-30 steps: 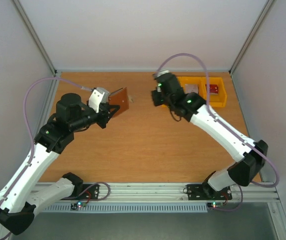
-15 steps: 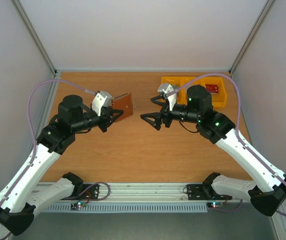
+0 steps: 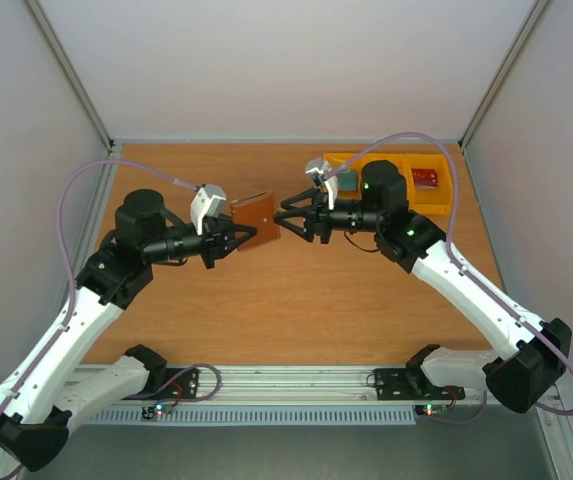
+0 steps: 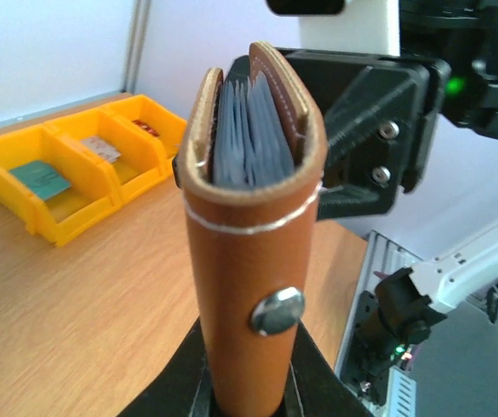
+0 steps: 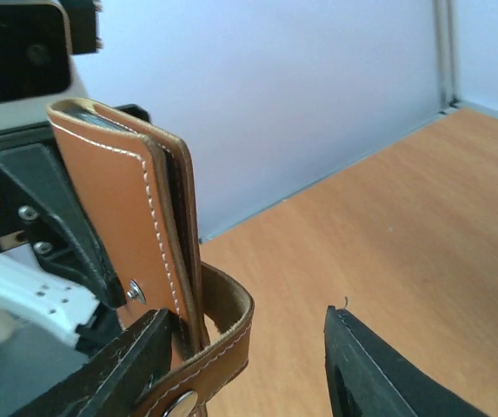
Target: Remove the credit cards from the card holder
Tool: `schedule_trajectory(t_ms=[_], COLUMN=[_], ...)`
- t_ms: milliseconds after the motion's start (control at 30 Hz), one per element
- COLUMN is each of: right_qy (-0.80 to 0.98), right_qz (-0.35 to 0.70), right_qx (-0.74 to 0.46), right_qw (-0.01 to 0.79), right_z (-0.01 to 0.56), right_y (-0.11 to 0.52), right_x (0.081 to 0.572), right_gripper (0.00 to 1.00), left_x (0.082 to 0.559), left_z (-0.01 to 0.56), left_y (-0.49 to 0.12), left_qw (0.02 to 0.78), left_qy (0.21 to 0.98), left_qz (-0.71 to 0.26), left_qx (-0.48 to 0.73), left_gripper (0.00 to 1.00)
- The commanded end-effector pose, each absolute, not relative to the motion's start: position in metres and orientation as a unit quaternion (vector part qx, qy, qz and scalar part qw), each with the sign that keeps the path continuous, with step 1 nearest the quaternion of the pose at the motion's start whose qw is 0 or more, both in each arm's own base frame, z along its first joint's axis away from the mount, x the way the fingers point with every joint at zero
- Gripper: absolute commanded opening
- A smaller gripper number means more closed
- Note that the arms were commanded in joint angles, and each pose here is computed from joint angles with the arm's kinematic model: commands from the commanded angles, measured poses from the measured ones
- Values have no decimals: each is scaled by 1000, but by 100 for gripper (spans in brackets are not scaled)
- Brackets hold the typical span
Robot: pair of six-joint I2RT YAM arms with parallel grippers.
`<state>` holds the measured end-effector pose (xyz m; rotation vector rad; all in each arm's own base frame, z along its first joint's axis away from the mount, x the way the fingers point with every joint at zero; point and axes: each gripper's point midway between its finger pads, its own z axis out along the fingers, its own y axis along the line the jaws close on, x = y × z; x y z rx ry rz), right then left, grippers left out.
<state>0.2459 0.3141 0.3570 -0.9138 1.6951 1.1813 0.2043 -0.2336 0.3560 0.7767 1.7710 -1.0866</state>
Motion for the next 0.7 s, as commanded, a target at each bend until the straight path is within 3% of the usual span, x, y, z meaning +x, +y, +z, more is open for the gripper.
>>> schedule_trajectory(t_ms=[0,233,433,667], right_qy=[620,583,562,583], right_qz=[541,545,545,527], right_qx=[-410,-469,-514,-511], right_qw=[393,377,349,348], right_z=[382,395,403,399], right_y=[303,292,276,272], right_x=[214,179,145,145], right_gripper=[46,30,26,28], left_x=[177,159,133,132], left_z=[386,392,396,396], left_y=[-245,-250,-250,-251], left_qw=[452,433,423,431], left_qy=[640,603,546,530], left_qz=[-500,-536,-562,-560], left_qx=[369,402,454,469], left_gripper=[0,0,0,0])
